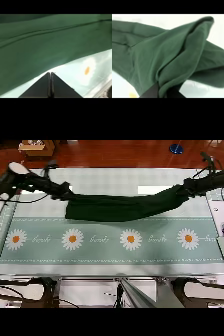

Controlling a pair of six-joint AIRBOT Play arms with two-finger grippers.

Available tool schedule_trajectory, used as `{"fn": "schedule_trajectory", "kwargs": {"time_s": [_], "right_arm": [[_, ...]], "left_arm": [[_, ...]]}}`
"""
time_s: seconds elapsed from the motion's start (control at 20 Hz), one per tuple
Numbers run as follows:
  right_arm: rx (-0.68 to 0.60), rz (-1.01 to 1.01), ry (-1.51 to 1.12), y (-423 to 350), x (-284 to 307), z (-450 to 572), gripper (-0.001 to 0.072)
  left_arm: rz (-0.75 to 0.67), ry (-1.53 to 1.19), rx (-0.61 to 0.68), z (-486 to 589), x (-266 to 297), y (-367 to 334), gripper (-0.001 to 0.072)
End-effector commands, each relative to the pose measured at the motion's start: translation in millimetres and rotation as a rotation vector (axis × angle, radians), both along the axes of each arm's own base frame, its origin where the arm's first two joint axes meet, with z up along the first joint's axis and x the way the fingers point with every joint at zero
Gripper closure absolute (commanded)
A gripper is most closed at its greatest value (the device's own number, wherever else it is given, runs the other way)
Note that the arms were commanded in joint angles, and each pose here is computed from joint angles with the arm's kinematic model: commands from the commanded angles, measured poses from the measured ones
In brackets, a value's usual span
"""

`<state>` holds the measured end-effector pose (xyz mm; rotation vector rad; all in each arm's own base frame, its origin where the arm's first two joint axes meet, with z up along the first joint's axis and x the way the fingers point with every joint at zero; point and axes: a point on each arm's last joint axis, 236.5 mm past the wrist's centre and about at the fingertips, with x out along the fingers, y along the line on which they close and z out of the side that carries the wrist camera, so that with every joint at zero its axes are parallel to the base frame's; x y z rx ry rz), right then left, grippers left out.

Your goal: Fold the shirts.

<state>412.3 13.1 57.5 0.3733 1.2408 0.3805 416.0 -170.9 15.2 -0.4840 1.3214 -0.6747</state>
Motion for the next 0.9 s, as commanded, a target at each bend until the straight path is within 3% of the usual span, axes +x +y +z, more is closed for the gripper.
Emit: {"fn": "schedule_trajectory", "kwargs": {"time_s": [0.0,0.3,0.85], "right_arm": [[-0.056,0.033,0.001,-1.3,-30.2,29.3,0.0688],[-0.077,0.051,-0.062,8.5,-63.5,76.8,0.0688],[-0.118,0.064,-0.171,23.5,-118.7,135.5,0.0689]], "left_arm": [[-0.088,-0.019,-0.074,12.5,-18.7,-80.2,0.068],[-0.199,-0.027,-0.084,0.2,-65.3,-186.2,0.068],[-0.246,0.136,-0.286,-15.6,-148.0,-312.8,0.068]]}}
